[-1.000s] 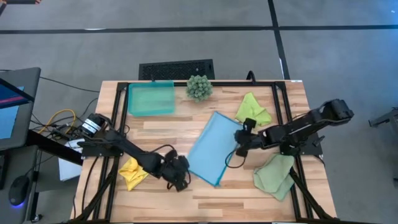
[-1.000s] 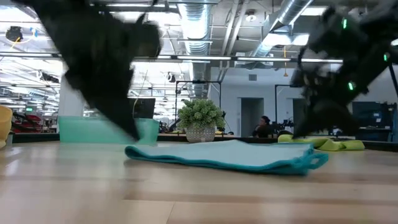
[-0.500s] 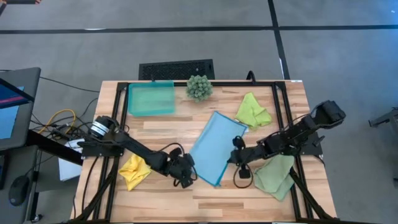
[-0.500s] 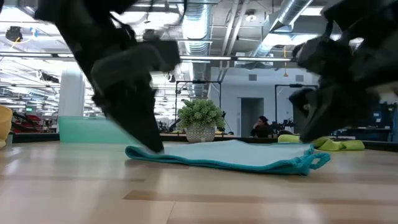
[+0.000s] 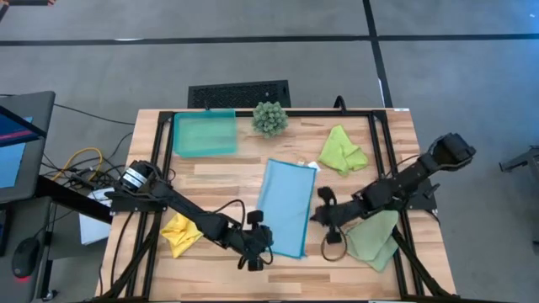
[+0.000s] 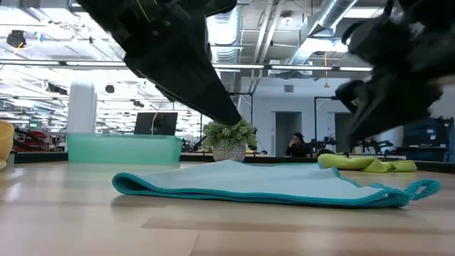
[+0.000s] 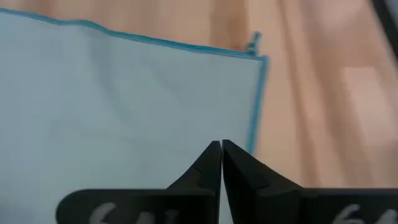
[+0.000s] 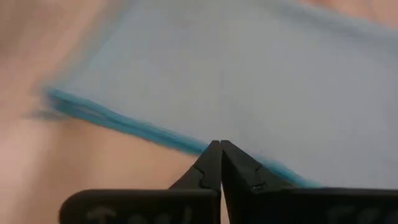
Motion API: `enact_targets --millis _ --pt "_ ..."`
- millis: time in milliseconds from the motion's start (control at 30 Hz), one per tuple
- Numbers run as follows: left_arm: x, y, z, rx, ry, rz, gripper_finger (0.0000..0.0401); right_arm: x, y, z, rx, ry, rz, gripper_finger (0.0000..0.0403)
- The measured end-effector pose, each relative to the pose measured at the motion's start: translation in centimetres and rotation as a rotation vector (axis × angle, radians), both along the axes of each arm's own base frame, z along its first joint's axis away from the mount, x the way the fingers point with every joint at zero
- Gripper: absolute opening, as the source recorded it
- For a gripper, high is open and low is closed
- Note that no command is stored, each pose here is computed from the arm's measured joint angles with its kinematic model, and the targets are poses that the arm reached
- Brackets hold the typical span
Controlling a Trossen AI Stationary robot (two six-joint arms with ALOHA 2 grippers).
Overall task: Fold microfiber towels
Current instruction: Fold the blue microfiber cloth
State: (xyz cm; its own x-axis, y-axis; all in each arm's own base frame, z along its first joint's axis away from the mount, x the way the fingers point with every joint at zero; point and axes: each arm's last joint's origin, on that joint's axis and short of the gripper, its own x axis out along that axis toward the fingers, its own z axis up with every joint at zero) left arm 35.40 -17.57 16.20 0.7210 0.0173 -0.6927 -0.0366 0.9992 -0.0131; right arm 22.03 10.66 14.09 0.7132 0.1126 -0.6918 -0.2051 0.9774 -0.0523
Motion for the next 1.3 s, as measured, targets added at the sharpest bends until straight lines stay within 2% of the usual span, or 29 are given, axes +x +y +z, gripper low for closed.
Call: enact_targets --millis 100,200,267,400,500,600,667,733,900,1000,1133,1300 --pt "0.1 0.1 0.2 0.039 -0.024 0.044 0.0006 0.1 2.2 0.0 0.062 -0.077 0.123 0.006" --pt "0.0 0.6 -0.3 0.045 0.022 0.085 0.0006 0.4 3.6 -0.7 0.083 -0.126 0.168 0.0091" --pt "0.0 1.1 -1.0 0.035 0.064 0.123 0.0006 1.0 4.0 -1.3 0.058 -0.122 0.176 0.0109" --pt "0.3 2.0 -2.4 0.007 0.129 0.179 0.0006 2.3 3.2 -2.7 0.0 -0.065 0.058 0.0128" --pt "0.8 2.1 -3.8 -0.042 0.163 0.128 0.0006 2.7 1.9 -3.5 -0.031 0.075 0.003 0.0128" --pt "1.4 1.8 -4.1 -0.061 0.153 0.054 0.0006 2.4 1.0 -2.7 -0.053 0.203 -0.062 0.0118" --pt "1.6 1.7 -4.0 -0.052 0.146 0.022 0.0006 1.2 0.3 -2.0 -0.098 0.265 -0.129 0.0109" --pt "1.8 1.3 -3.5 -0.035 0.125 -0.008 0.0006 1.0 0.6 -0.9 -0.099 0.231 -0.134 0.01" --pt "3.1 -0.3 -0.3 0.052 -0.02 -0.05 0.0006 -0.6 2.5 0.5 -0.057 0.13 0.001 0.0088" --pt "3.4 -0.8 0.0 0.105 -0.034 -0.049 0.0006 -0.6 4.4 0.6 -0.048 0.048 0.133 0.0091" --pt "3.6 -1.0 0.3 0.123 -0.058 -0.045 0.0006 -0.2 6.5 -0.3 -0.009 -0.013 0.326 0.0111" --pt "3.4 -0.6 -0.1 0.146 -0.015 -0.029 0.0006 1.5 7.5 -1.7 -0.061 -0.047 0.429 0.0155"
